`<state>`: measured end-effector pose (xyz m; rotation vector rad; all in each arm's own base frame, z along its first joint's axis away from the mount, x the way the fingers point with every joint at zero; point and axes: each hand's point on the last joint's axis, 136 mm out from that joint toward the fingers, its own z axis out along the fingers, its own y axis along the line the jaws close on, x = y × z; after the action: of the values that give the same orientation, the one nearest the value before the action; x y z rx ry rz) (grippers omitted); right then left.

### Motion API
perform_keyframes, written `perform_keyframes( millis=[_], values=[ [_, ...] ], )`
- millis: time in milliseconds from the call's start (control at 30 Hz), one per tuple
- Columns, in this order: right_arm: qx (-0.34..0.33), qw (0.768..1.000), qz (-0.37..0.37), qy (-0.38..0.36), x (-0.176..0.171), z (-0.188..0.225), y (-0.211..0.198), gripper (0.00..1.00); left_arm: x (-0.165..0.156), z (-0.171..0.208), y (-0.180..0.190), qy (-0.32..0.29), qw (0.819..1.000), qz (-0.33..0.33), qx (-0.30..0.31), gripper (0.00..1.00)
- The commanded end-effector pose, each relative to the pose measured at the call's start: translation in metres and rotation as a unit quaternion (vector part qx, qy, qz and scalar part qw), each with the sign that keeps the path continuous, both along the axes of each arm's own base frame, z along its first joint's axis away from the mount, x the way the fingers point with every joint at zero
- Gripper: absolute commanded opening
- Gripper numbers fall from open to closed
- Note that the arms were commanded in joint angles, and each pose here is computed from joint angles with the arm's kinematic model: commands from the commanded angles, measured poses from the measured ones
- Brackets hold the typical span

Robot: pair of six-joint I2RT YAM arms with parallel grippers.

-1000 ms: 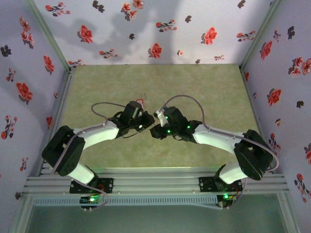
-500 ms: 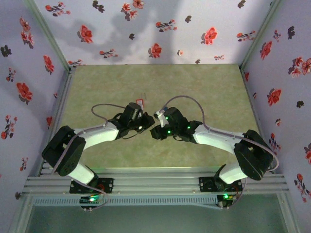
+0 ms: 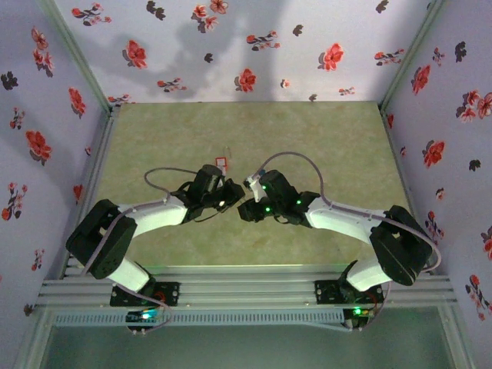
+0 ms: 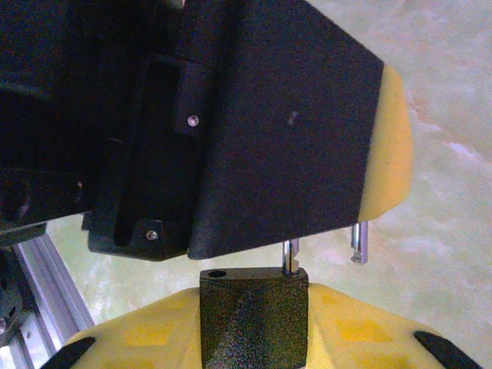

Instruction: Lock with the key

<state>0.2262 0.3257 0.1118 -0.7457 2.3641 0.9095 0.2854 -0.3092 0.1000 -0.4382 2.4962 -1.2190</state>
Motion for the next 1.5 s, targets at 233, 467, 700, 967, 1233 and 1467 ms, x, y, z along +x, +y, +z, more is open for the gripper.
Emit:
perform_keyframes(
  millis=[233, 467, 700, 967, 1233, 1467],
  values=[
    [0.016, 1.0, -0.008, -0.014, 0.006, 0.013, -0.002, 0.42, 0.001, -0.004, 0.01, 0.009, 1.0, 0.012, 0.002, 0.0],
    [0.015, 1.0, -0.01, -0.017, 0.007, 0.013, -0.003, 0.46, 0.002, -0.007, 0.014, 0.013, 1.0, 0.016, 0.005, 0.0],
    [0.011, 1.0, -0.015, -0.021, 0.008, 0.012, -0.006, 0.5, 0.003, -0.003, 0.017, 0.007, 1.0, 0.018, 0.004, 0.0],
    [0.012, 0.999, -0.014, -0.032, 0.006, 0.012, -0.01, 0.5, 0.002, 0.001, 0.02, 0.001, 1.0, 0.014, 0.014, 0.0],
    [0.01, 0.999, -0.015, -0.036, 0.005, 0.01, -0.012, 0.49, 0.003, 0.008, 0.017, 0.0, 1.0, 0.012, 0.011, 0.0],
    [0.014, 0.999, -0.009, -0.032, 0.005, 0.007, -0.005, 0.47, 0.002, 0.01, 0.013, 0.0, 1.0, 0.006, 0.014, 0.0]
  ],
)
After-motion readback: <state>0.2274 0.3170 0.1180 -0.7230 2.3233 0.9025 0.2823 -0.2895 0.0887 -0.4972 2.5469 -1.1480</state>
